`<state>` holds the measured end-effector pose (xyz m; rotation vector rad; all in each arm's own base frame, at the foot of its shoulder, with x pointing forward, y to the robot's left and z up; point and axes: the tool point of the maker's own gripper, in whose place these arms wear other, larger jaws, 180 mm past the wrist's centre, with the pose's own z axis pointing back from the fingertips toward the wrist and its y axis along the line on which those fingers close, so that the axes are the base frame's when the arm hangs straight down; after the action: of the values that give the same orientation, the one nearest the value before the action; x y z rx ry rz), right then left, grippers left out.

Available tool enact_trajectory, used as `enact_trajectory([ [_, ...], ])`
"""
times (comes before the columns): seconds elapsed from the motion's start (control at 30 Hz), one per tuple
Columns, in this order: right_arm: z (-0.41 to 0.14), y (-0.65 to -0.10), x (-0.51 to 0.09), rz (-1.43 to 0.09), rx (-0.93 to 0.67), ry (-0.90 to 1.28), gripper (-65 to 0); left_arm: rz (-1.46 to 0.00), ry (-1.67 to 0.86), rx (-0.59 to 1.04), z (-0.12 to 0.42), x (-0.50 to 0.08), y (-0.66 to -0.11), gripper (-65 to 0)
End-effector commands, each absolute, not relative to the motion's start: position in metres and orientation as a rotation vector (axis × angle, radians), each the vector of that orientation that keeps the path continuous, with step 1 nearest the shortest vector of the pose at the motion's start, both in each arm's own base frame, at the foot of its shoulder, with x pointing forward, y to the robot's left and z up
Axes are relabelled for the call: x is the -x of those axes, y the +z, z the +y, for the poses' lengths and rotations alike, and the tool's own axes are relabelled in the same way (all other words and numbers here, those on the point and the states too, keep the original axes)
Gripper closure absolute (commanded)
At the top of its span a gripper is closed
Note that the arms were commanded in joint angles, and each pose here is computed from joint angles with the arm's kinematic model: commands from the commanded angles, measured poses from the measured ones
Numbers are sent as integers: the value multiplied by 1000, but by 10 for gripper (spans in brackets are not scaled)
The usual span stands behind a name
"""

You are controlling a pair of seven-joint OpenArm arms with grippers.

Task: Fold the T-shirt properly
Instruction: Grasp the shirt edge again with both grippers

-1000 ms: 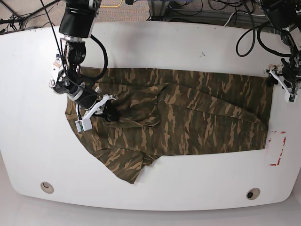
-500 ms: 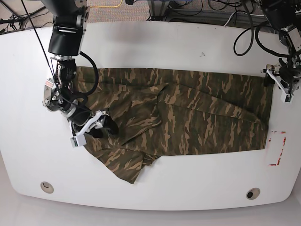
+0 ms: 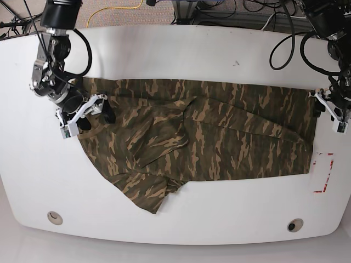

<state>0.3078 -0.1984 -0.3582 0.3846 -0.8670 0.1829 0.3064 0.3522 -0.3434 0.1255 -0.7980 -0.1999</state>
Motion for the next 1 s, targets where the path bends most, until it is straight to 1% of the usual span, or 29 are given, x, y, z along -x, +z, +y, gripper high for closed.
enact_trajectory([
  [0.0, -212, -341, -306, -914, -338, 148, -491, -856, -217, -135, 347, -316, -326, -365],
  [0.1, -235, -343, -290, -894, -278, 83, -495, -864, -220, -139, 346, -317, -323, -365],
  [0.27, -255, -354, -270, -854, -238, 25, -495, -864, -219, -126, 341, -318, -326, -365],
  [0.5, -261, -380, -253, -777, -228, -6, -490, -863, -212, -120, 339, -318, -329, -365],
  [0.63, -269, -394, -248, -745, -163, 20, -490, -856, -207, -113, 339, -316, -332, -367],
  [0.8, -261, -409, -246, -743, -141, 76, -488, -808, -173, -79, 342, -311, -352, -368],
  [0.87, -260, -415, -246, -726, -135, 98, -487, -813, -161, -68, 343, -315, -353, -368],
  [0.93, -257, -421, -243, -710, -139, 110, -465, -821, -153, -59, 343, -318, -354, -369],
  [0.97, -254, -425, -241, -701, -144, 121, -428, -826, -147, -52, 343, -319, -356, -369],
])
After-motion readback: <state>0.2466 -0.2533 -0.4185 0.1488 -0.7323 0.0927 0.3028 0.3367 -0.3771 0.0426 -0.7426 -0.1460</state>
